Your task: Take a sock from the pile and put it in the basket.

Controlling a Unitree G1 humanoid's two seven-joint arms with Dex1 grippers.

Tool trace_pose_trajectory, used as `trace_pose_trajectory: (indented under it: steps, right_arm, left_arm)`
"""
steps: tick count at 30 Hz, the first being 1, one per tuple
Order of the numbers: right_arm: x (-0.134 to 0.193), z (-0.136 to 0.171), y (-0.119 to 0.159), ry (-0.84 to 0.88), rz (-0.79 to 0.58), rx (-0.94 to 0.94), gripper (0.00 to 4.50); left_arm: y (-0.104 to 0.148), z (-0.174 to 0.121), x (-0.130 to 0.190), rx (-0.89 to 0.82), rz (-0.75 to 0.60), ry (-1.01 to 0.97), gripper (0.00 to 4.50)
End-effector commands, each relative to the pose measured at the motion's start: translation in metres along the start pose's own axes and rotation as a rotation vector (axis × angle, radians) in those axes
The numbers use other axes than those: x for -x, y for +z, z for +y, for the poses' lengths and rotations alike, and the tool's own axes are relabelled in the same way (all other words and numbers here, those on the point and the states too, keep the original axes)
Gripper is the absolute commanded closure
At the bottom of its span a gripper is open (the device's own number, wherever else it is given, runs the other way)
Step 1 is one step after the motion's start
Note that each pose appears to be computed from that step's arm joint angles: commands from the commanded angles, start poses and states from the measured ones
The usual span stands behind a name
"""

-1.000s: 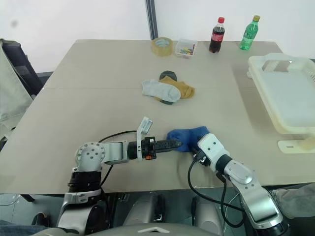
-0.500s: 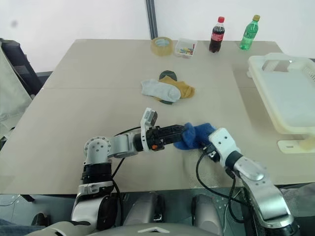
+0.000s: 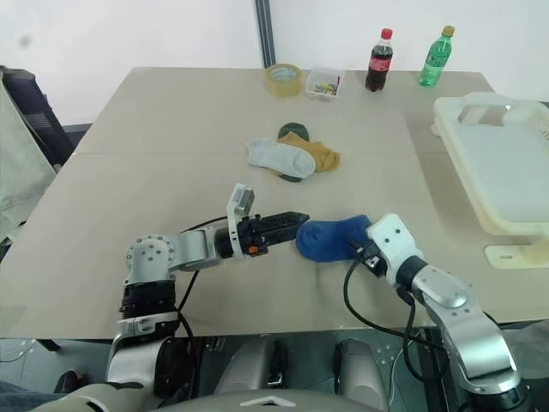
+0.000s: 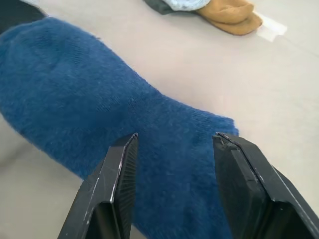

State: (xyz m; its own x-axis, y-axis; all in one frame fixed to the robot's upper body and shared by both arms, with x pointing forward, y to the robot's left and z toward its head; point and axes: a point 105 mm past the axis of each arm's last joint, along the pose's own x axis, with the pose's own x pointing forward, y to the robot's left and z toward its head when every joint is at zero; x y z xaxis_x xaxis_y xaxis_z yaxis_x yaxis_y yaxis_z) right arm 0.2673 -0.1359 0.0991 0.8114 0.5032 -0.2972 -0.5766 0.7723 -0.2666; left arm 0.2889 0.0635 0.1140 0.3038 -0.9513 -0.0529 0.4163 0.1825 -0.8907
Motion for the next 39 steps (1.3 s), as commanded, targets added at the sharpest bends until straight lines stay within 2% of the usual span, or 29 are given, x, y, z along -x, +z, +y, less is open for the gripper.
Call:
trace_pose_trajectory:
  steps: [1,6,12,21,27,34,39]
  right_arm:
    - [-0.004,0.001,0.006,-0.004,-0.033,0.03,2.09]
    - [-0.008,0.005,0.002,0.011,-0.021,0.049,2.09]
    - [-0.015,0.008,-0.002,0.011,-0.017,0.048,2.09]
    - [-0.017,0.02,-0.011,0.066,0.018,0.035,2.09]
    - [-0.016,0.02,-0.017,0.072,0.044,0.041,2.09]
    - [-0.015,0.019,-0.02,0.064,0.059,0.03,2.09]
    - [-0.013,0.013,-0.018,0.043,0.055,0.031,2.09]
  left_arm:
    - [-0.002,0.001,-0.001,-0.051,0.005,0.028,0.07]
    - [-0.008,0.014,0.001,-0.082,0.033,0.122,0.07]
    - [-0.01,0.014,0.01,-0.093,0.053,0.144,0.07]
    - [-0.025,0.018,-0.02,0.077,0.136,0.064,0.07]
    - [-0.03,0.01,-0.032,0.106,0.189,0.001,0.07]
    - [-0.005,-0.008,-0.041,0.15,0.074,-0.137,0.07]
    - [-0.005,-0.016,-0.05,0.164,0.079,-0.18,0.07]
